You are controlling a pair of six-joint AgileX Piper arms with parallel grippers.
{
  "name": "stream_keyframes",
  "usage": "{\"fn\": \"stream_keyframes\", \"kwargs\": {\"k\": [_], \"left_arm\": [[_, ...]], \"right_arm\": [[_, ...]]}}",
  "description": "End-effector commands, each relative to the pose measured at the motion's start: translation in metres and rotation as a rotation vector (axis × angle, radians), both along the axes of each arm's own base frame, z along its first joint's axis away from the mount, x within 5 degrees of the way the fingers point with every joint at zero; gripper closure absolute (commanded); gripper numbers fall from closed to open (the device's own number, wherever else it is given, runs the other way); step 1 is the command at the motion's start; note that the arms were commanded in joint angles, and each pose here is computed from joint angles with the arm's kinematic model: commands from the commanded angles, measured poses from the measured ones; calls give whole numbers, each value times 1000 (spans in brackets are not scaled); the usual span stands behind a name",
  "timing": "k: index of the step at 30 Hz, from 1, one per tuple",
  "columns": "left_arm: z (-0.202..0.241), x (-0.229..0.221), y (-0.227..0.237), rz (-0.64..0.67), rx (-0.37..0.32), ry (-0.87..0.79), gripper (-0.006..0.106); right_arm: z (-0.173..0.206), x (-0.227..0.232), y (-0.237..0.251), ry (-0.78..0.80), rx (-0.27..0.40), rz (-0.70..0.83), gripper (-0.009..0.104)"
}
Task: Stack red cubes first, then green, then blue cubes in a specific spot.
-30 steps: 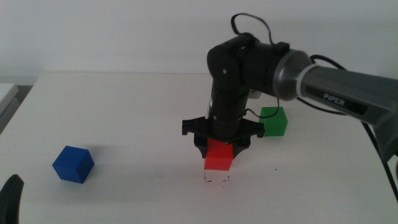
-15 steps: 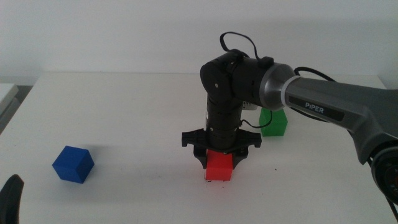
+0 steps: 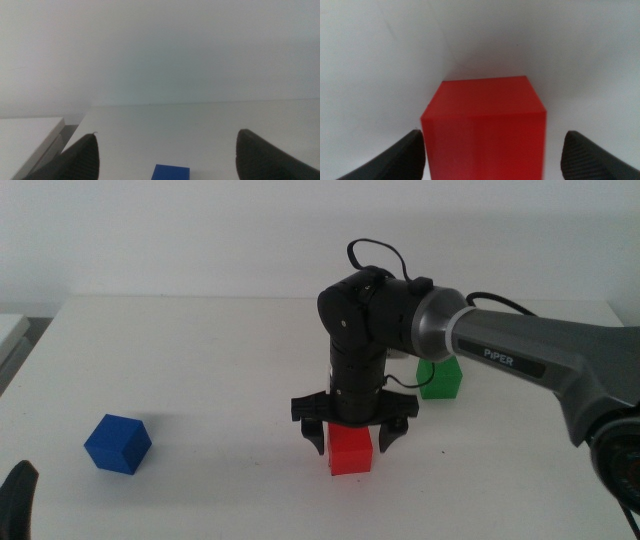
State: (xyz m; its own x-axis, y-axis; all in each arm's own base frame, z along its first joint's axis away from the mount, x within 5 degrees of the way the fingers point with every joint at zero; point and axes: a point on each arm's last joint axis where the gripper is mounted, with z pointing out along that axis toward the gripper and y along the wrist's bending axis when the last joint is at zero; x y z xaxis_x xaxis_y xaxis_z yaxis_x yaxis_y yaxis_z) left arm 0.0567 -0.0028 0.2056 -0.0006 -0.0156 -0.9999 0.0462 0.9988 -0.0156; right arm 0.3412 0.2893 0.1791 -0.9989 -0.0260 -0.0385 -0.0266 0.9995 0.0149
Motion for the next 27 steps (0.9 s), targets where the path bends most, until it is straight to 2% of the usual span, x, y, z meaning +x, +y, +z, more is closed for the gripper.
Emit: {"fn": "stream_keyframes", "kwargs": {"k": [1,4,8,11,13,18,27], "left_arm": [[1,0,0,2,-7,-15,7],[1,0,0,2,-7,-15,7],[1,0,0,2,-7,-15,7],[1,0,0,2,-7,-15,7],[1,0,0,2,-7,-15,7],[1,0,0,2,-7,-15,7],[1,0,0,2,-7,-15,7]], "right_arm": [[26,-1,-5,-66,3,76,8],[70,-3,-19,-178,17,131,8],[121,3,-57,-285,58,121,8],[133,21,-97,-337,11,48,8],[133,34,-123,-339,-19,30,8],[111,64,-161,-334,-41,16,8],[56,89,-160,-270,-67,74,8]]}}
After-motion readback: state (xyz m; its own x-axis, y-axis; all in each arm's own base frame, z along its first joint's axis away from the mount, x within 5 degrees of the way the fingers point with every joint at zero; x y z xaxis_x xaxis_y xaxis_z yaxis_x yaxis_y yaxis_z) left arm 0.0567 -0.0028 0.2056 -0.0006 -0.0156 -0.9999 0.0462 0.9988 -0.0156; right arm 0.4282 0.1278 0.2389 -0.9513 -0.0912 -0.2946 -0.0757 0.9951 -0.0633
